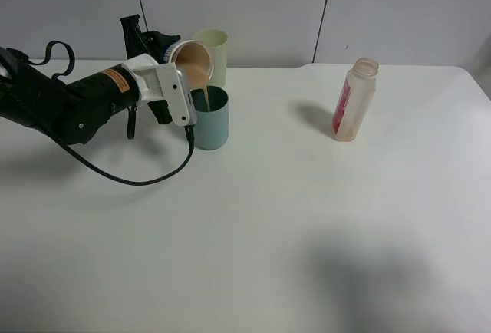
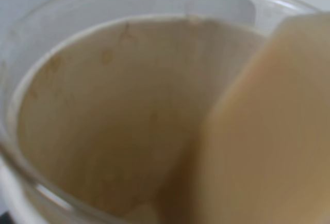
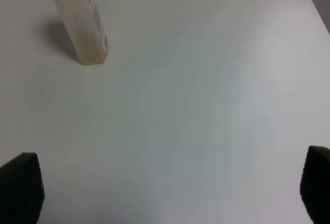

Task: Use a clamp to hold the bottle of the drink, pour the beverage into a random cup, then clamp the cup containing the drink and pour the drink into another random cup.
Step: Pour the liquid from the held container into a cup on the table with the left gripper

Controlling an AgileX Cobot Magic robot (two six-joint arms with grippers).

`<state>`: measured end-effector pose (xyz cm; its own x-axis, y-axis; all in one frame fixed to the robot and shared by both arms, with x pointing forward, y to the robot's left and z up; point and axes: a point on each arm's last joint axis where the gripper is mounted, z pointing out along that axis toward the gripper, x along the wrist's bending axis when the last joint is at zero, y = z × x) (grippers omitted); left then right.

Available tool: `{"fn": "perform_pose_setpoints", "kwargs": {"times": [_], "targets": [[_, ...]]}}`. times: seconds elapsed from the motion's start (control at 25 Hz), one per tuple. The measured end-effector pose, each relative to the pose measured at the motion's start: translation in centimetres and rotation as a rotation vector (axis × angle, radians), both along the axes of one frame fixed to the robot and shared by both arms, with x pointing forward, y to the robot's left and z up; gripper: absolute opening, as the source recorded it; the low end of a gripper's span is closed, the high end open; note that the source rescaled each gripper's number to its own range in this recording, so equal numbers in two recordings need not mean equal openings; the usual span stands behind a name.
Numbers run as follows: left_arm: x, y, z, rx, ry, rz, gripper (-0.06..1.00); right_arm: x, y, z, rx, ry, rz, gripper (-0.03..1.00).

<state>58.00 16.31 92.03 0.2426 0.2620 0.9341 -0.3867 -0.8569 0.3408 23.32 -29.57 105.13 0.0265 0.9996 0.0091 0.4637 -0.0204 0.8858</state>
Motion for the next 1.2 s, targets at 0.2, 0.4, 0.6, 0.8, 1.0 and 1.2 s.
{"fn": "perform_pose_setpoints", "kwargs": {"times": [0.2, 0.4, 0.6, 0.8, 1.0, 1.2], "targets": [[0.0, 0.0, 0.0, 0.0, 0.0, 0.0, 0.0, 0.0, 0.0, 0.0, 0.0, 0.0, 0.0, 1.0], [0.01, 0.03, 0.0, 0.02, -0.01, 0.001, 0.0, 0.0, 0.0, 0.0, 0.0, 0.0, 0.0, 1.0], [0.01, 0.03, 0.0, 0.036, -0.018, -0.001, 0.0, 0.0, 0.0, 0.0, 0.0, 0.0, 0.0, 1.0], [0.08, 0.17, 0.01, 0.038, -0.019, 0.017, 0.0, 0.0, 0.0, 0.0, 0.0, 0.0, 0.0, 1.0], [0.09, 0.18, 0.01, 0.042, -0.022, 0.017, 0.0, 0.0, 0.0, 0.0, 0.0, 0.0, 0.0, 1.0], [0.09, 0.18, 0.01, 0.062, -0.031, 0.015, 0.0, 0.0, 0.0, 0.0, 0.0, 0.0, 0.0, 1.0]]}}
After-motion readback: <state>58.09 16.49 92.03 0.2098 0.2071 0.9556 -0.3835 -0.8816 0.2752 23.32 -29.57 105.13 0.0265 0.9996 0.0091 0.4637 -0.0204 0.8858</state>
